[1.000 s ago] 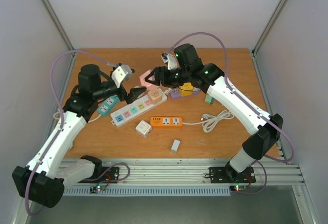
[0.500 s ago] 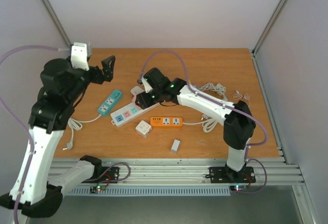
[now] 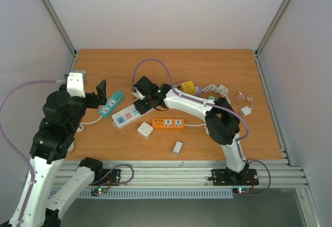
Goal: Insert the plug
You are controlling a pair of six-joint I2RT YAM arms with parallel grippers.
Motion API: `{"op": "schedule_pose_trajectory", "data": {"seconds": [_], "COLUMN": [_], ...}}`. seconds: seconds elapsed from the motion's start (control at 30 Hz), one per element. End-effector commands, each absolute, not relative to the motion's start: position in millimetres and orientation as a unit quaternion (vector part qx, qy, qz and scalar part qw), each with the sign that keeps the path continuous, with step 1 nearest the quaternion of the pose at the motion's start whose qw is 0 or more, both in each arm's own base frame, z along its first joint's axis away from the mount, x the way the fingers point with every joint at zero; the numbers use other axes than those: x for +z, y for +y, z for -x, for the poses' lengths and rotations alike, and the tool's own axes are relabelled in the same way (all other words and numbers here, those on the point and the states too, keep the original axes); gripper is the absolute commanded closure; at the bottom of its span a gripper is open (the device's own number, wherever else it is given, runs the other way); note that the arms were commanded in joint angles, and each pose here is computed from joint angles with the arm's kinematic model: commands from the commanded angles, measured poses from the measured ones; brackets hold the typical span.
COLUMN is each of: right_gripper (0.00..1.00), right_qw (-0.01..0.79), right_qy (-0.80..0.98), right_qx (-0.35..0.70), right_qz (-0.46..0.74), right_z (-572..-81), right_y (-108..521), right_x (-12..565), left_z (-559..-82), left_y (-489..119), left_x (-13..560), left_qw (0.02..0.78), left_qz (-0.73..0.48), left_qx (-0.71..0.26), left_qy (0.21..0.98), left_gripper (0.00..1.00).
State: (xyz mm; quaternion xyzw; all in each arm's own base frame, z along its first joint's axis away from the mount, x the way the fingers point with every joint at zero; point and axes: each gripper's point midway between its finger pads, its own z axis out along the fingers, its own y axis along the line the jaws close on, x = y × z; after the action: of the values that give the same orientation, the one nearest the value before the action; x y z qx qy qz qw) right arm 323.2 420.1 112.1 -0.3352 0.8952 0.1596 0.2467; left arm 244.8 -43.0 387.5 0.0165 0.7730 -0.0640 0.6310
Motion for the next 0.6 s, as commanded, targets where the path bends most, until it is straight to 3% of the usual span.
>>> {"op": "schedule_pose_trajectory", "data": {"seconds": [0.0, 0.57], "right_gripper": [0.61, 0.61], "right_qw": [0.286, 0.231], "right_qy": [0.884, 0.909], "right_qx": [0.150, 0.118], "right_qz": [0.337, 0.325], "right_z": [-337.9, -336.6], "right_y": [431.6, 427.6], "right_x": [134.2, 109.8], "left_z": [-248.7, -253.8], "left_y": [-35.2, -21.1], "left_x": [402.1, 398.3], "left_qw": [0.664, 0.664], "left_qz": [-0.007, 0.032], "left_qx": [-0.044, -0.029], "left_qy": [0.747, 0.747], "left_gripper": [0.01, 0.01]}}
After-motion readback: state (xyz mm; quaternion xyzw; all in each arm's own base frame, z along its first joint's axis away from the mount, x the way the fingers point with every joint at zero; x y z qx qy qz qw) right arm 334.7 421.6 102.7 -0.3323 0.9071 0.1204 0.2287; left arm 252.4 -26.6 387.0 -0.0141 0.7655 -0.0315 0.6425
